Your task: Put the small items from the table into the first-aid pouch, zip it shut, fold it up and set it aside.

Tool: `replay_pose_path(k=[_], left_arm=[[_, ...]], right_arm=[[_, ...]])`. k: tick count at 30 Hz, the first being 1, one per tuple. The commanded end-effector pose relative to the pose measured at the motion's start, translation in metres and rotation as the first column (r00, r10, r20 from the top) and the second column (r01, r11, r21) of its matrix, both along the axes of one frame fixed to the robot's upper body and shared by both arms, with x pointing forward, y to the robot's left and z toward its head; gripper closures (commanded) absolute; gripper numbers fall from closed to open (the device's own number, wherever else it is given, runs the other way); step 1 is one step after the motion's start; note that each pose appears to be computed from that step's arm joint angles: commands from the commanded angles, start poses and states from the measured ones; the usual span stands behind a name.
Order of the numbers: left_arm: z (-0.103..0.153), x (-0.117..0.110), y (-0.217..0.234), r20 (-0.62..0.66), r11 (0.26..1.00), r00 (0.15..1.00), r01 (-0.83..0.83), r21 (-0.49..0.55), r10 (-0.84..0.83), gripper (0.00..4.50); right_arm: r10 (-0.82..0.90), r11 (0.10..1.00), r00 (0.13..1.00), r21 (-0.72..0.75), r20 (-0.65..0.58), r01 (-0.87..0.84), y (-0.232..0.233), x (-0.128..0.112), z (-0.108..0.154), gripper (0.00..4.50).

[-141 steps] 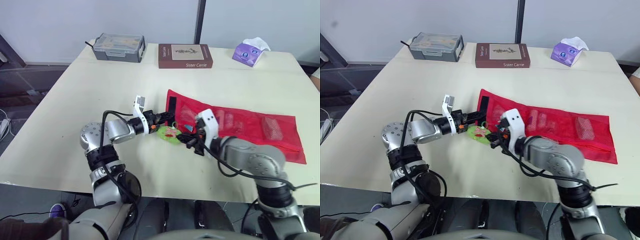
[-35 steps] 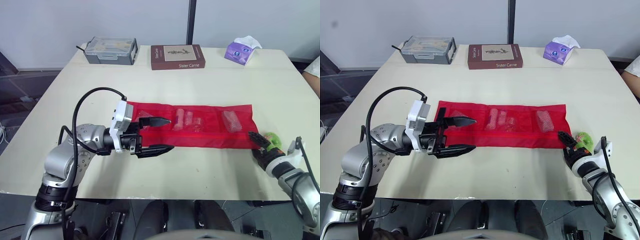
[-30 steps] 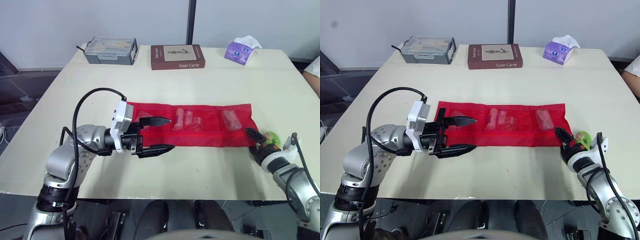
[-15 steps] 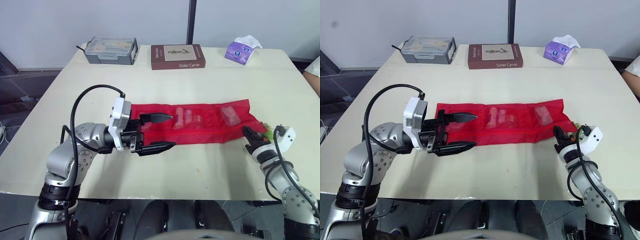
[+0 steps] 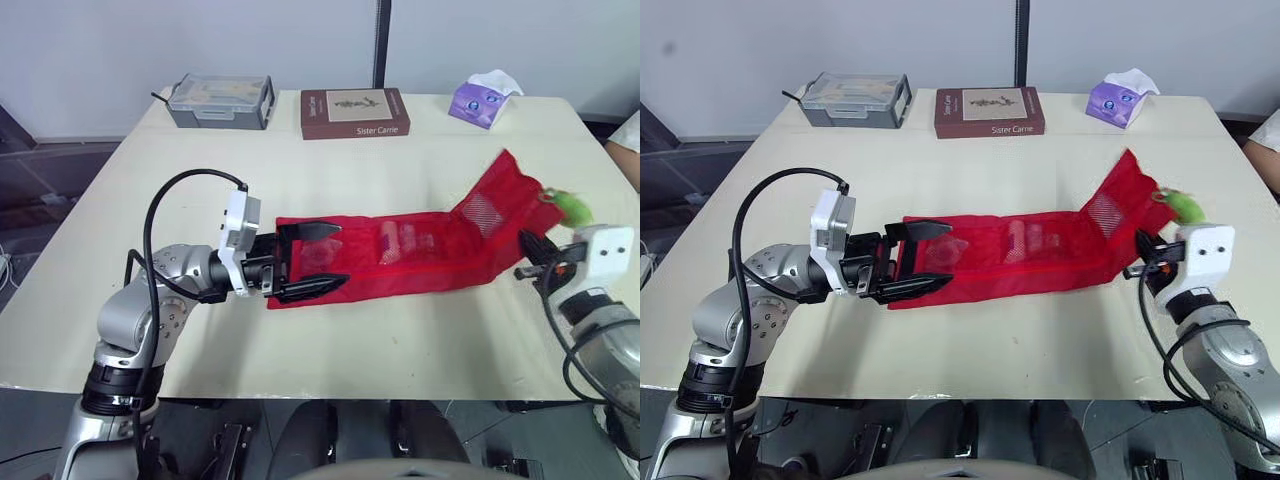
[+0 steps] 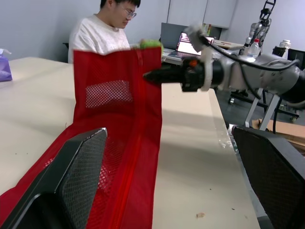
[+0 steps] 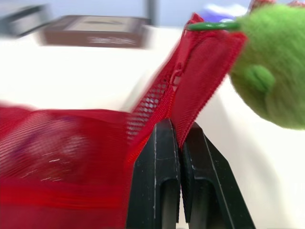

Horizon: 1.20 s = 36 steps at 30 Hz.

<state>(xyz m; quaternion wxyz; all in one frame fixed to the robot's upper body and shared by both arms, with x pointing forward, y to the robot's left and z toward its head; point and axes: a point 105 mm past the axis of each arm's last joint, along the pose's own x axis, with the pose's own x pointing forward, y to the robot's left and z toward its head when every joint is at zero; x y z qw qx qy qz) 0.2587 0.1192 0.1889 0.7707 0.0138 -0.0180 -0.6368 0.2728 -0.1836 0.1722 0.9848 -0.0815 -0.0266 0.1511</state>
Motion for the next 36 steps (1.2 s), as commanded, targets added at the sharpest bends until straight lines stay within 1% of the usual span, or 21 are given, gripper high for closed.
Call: replay_pose_path(k=[1,2,6,8,13,15,17,18,19,20,24,25,26,29,31,33,34,36], left_arm=[[-0.009,-0.003,0.011,-0.009,0.999,1.0,-0.021,0.027,0.022,0.0],[-0.011,-0.003,0.013,-0.02,0.999,0.999,-0.03,0.029,0.031,0.0],[-0.021,-0.009,0.025,-0.058,0.996,0.996,-0.065,0.057,0.069,0.0],[-0.025,-0.014,0.031,-0.075,0.994,0.994,-0.076,0.073,0.082,0.0],[-0.025,-0.02,0.04,-0.094,0.991,0.99,-0.097,0.093,0.105,0.0],[-0.024,-0.022,0.042,-0.099,0.991,0.989,-0.1,0.093,0.109,0.0],[-0.023,-0.023,0.043,-0.099,0.991,0.989,-0.104,0.09,0.112,0.0],[-0.022,-0.023,0.043,-0.099,0.99,0.988,-0.111,0.082,0.119,0.0],[-0.02,-0.023,0.044,-0.098,0.99,0.987,-0.119,0.075,0.126,0.0],[-0.018,-0.024,0.044,-0.095,0.99,0.987,-0.124,0.068,0.13,0.0],[-0.016,-0.03,0.043,-0.092,0.99,0.987,-0.13,0.052,0.135,0.0],[-0.015,-0.031,0.042,-0.093,0.99,0.986,-0.132,0.047,0.136,0.0],[-0.015,-0.032,0.041,-0.098,0.99,0.985,-0.137,0.041,0.14,0.0],[-0.021,-0.037,0.042,-0.146,0.988,0.977,-0.151,0.042,0.156,0.0],[-0.031,-0.041,0.045,-0.239,0.982,0.953,-0.181,0.045,0.187,0.0],[-0.04,-0.044,0.049,-0.337,0.975,0.916,-0.217,0.042,0.219,0.0],[-0.044,-0.046,0.051,-0.39,0.971,0.891,-0.236,0.036,0.231,0.0],[-0.053,-0.048,0.058,-0.492,0.955,0.828,-0.296,0.024,0.269,0.0]], right_arm=[[0.197,0.976,0.979,-0.107,0.044,-0.192,0.048,-0.008,0.005,4.46],[0.226,0.967,0.973,-0.126,0.038,-0.22,0.056,-0.008,0.001,4.46],[0.342,0.908,0.938,-0.234,-0.06,-0.347,0.094,-0.006,-0.036,4.46],[0.39,0.878,0.916,-0.264,-0.09,-0.399,0.107,-0.004,-0.049,4.46],[0.458,0.8,0.87,-0.341,-0.183,-0.494,0.119,-0.001,-0.074,4.46],[0.486,0.787,0.846,-0.313,-0.218,-0.532,0.123,-0.001,-0.08,4.46],[0.514,0.779,0.828,-0.282,-0.226,-0.56,0.127,-0.001,-0.08,3.91],[0.535,0.769,0.813,-0.267,-0.23,-0.581,0.128,-0.003,-0.078,3.71],[0.55,0.769,0.804,-0.239,-0.227,-0.593,0.128,-0.005,-0.076,3.24],[0.573,0.763,0.788,-0.202,-0.225,-0.613,0.127,-0.009,-0.07,2.89],[0.671,0.687,0.696,-0.14,-0.257,-0.713,0.111,-0.035,-0.056,0.81],[0.685,0.683,0.684,-0.103,-0.25,-0.723,0.106,-0.041,-0.047,0.29],[0.699,0.682,0.675,-0.065,-0.236,-0.729,0.102,-0.046,-0.037,0.05],[0.732,0.667,0.661,-0.021,-0.167,-0.744,0.097,-0.058,-0.007,0.05],[0.717,0.684,0.689,-0.088,-0.102,-0.724,0.091,-0.062,0.012,0.05],[0.744,0.663,0.667,-0.085,-0.039,-0.744,0.092,-0.068,0.026,0.05],[0.774,0.63,0.631,-0.039,-0.048,-0.775,0.089,-0.071,0.029,0.05],[0.774,0.629,0.63,-0.045,-0.061,-0.776,0.08,-0.069,0.034,0.05]])
